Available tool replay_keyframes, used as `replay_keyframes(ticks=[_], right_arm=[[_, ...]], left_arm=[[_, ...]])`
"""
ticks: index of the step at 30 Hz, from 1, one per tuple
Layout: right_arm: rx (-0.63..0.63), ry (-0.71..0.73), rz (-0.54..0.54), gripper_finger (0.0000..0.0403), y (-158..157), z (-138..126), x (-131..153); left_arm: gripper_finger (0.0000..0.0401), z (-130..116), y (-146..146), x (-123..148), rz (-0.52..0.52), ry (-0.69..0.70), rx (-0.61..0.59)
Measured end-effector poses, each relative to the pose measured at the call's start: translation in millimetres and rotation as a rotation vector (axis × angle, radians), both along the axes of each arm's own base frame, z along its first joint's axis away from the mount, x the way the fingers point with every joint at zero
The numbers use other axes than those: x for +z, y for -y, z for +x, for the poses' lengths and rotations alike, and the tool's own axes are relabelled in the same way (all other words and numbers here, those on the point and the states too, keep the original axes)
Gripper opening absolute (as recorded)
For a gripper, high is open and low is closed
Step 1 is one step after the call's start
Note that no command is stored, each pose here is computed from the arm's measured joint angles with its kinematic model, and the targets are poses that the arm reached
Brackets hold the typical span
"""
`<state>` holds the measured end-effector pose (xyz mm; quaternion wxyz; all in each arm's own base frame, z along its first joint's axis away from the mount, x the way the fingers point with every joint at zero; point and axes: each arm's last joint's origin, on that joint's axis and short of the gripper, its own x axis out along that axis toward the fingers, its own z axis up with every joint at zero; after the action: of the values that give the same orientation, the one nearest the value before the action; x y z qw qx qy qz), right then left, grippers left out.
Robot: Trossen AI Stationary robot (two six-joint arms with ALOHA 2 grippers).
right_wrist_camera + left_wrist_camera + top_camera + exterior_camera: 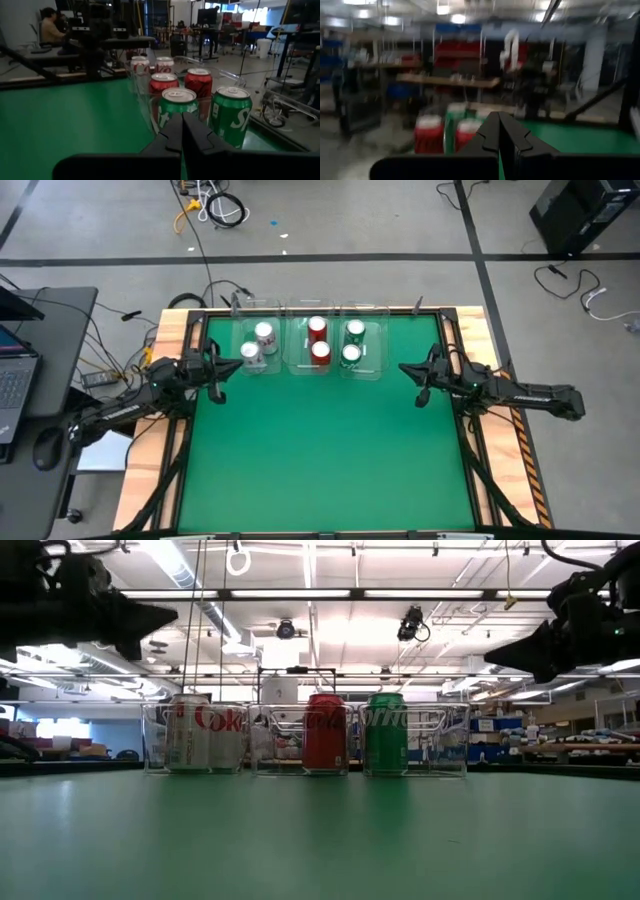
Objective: Sort soda cans
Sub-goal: Return to Home Position
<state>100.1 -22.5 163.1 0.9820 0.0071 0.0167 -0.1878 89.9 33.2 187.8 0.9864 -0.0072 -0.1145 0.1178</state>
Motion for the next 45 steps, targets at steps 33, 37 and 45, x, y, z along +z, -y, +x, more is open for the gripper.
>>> replay_keyframes(ticks=[33,37,45], right_arm=[[0.009,-0.083,0.022,0.0001,0.6,4.9,-7.4],[0.010,-0.082,0.022,0.0001,0.6,4.9,-7.4],[0.010,-0.082,0.022,0.0004,0.6,4.9,-7.3]], left_arm=[[0.0011,6.3,8.9,-20.7,-0.049,-0.209,0.074],[0.0011,6.2,8.9,-16.9,-0.042,-0.170,0.073],[0.0012,6.1,8.9,-15.7,-0.040,-0.158,0.073]])
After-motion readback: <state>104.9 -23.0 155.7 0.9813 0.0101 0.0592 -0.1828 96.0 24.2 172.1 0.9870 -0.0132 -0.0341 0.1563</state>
